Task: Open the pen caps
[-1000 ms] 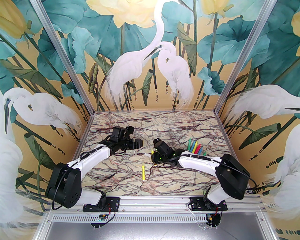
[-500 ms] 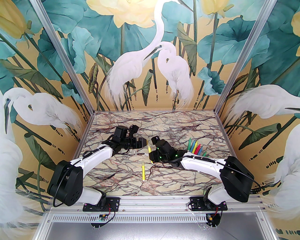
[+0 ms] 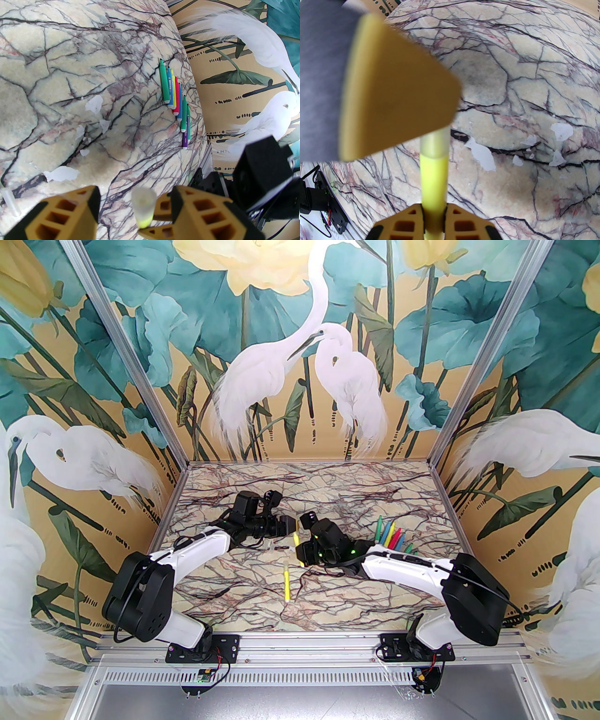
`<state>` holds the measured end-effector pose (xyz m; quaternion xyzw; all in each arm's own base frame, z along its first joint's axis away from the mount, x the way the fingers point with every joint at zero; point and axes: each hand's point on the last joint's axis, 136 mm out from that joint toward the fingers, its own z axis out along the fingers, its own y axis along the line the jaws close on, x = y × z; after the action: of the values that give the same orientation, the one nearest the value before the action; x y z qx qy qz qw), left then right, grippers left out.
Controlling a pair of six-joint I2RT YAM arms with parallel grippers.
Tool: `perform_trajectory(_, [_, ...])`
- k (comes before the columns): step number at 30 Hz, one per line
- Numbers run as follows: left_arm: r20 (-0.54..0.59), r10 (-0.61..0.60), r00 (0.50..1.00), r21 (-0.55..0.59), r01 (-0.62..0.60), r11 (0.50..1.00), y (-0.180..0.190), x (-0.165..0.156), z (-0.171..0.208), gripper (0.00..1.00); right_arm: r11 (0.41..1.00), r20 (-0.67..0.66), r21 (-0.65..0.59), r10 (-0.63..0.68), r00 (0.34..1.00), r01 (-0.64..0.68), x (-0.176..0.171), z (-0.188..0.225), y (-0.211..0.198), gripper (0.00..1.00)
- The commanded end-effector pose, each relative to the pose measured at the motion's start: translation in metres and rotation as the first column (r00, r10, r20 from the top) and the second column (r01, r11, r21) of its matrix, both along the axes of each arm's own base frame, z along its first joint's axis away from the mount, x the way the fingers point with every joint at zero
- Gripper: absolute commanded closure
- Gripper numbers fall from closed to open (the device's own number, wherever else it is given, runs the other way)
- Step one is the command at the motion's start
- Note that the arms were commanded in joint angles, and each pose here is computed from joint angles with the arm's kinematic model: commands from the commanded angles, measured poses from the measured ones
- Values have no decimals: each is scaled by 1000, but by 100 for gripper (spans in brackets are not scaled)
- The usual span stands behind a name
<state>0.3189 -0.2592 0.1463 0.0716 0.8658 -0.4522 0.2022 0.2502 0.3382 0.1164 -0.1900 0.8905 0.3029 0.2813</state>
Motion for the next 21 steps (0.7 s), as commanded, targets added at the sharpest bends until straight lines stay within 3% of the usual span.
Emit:
perform_trajectory(1, [19, -36, 999, -35, 37, 999, -11, 1, 10, 50, 999, 46, 36, 36, 998, -37, 3, 20, 12, 96])
perform_trajectory(21, [11, -33, 999, -39, 34, 999, -12, 2, 11, 73, 997, 45, 27, 71, 996, -72, -1, 16, 18, 97])
